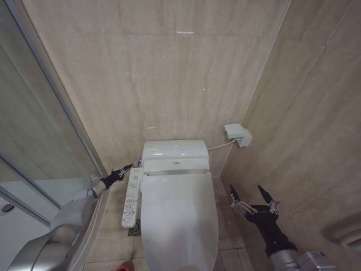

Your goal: Open the toilet lid, clean the toilet bowl with a toilet brush, close the toilet lid, and flush.

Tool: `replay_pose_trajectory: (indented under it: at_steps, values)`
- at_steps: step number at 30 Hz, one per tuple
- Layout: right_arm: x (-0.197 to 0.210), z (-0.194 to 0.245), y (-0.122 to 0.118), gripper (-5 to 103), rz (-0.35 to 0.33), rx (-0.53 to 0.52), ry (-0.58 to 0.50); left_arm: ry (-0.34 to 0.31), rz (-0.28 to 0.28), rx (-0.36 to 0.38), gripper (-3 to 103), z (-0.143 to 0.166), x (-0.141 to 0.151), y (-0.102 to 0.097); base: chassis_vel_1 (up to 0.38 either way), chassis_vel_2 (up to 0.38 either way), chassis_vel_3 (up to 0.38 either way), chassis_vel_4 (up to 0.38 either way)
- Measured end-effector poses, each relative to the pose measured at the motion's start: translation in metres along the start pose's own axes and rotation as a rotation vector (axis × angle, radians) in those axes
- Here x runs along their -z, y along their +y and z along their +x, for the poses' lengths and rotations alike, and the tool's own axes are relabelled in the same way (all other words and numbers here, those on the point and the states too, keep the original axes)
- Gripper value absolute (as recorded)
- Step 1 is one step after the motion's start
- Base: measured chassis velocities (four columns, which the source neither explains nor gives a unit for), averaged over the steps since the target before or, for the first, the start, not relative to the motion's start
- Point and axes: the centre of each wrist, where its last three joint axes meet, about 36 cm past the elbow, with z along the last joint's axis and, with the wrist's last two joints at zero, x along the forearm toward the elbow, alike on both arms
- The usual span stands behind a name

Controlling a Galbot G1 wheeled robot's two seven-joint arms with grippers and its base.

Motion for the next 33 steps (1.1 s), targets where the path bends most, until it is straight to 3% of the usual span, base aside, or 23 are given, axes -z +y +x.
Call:
replay_pose_trajectory:
  at_steps: [18,33]
  values:
    - [0.0,0.0,0.0,100,0.0,0.0,0.0,0.028,0.015,-0.018,0,-0.007,0.0,-0.003,0.0,0.0,0.0,0.0]
    - [0.0,0.0,0.0,100,0.0,0.0,0.0,0.04,0.015,-0.021,0,0.004,-0.007,-0.003,0.0,0.0,0.0,0.0]
